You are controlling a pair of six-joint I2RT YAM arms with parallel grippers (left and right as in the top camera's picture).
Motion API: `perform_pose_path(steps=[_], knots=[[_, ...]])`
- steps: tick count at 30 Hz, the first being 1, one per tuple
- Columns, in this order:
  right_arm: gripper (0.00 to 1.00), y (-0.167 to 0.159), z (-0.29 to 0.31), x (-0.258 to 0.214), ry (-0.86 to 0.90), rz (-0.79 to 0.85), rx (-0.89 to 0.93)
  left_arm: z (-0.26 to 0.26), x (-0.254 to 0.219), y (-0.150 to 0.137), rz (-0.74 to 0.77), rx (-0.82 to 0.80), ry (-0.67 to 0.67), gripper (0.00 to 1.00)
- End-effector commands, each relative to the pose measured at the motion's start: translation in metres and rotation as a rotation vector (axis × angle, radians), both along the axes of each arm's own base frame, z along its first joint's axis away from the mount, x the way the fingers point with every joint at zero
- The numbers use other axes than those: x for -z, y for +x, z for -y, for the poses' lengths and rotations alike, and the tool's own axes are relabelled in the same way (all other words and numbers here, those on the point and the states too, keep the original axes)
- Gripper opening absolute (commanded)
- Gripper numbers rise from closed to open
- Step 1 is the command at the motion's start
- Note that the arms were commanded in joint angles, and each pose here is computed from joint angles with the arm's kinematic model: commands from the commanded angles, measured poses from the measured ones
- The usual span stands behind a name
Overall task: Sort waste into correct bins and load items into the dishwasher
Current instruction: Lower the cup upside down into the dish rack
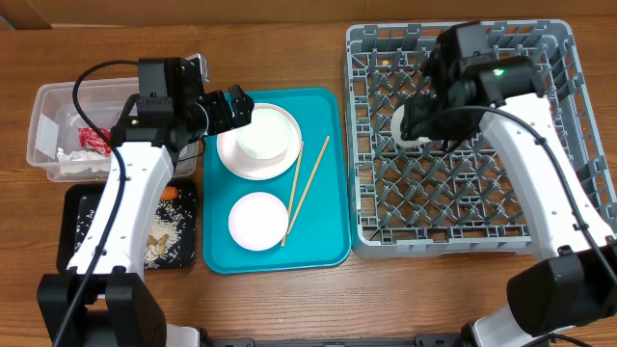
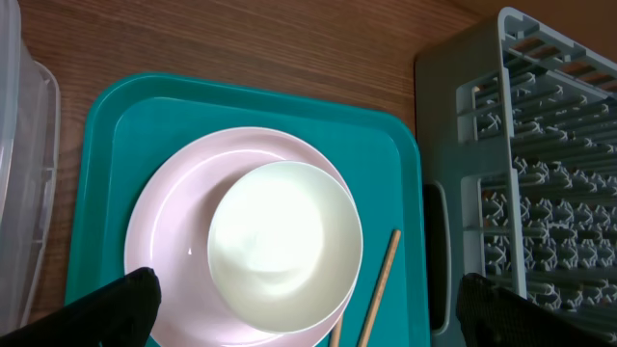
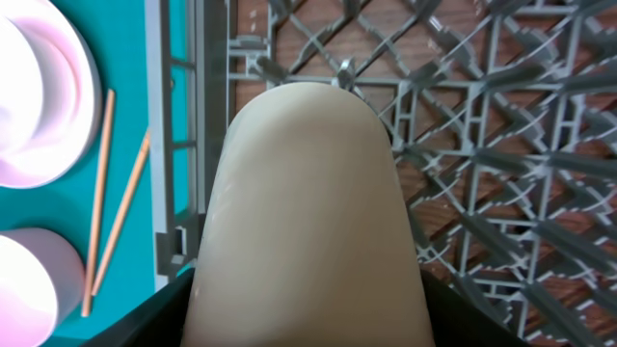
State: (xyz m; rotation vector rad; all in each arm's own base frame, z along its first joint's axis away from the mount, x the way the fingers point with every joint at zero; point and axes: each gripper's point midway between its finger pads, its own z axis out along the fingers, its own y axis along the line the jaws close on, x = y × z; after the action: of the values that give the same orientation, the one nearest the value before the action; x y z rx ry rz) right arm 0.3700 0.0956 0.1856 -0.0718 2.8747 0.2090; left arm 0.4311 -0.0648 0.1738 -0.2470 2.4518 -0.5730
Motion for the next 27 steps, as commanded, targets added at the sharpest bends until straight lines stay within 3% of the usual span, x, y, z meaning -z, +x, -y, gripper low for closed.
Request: perform_pose_path(steps=[1,27], knots=[[0.20,0.000,0.006,0.016,-0.058,-0.010,0.005,-0.001,-0.010,0.005,0.027,-0.008,0.006,1.00],[0.18,0.013,0.007,0.028,-0.072,-0.007,0.011,-0.001,-0.010,0.005,0.027,-0.008,0.006,1.00]])
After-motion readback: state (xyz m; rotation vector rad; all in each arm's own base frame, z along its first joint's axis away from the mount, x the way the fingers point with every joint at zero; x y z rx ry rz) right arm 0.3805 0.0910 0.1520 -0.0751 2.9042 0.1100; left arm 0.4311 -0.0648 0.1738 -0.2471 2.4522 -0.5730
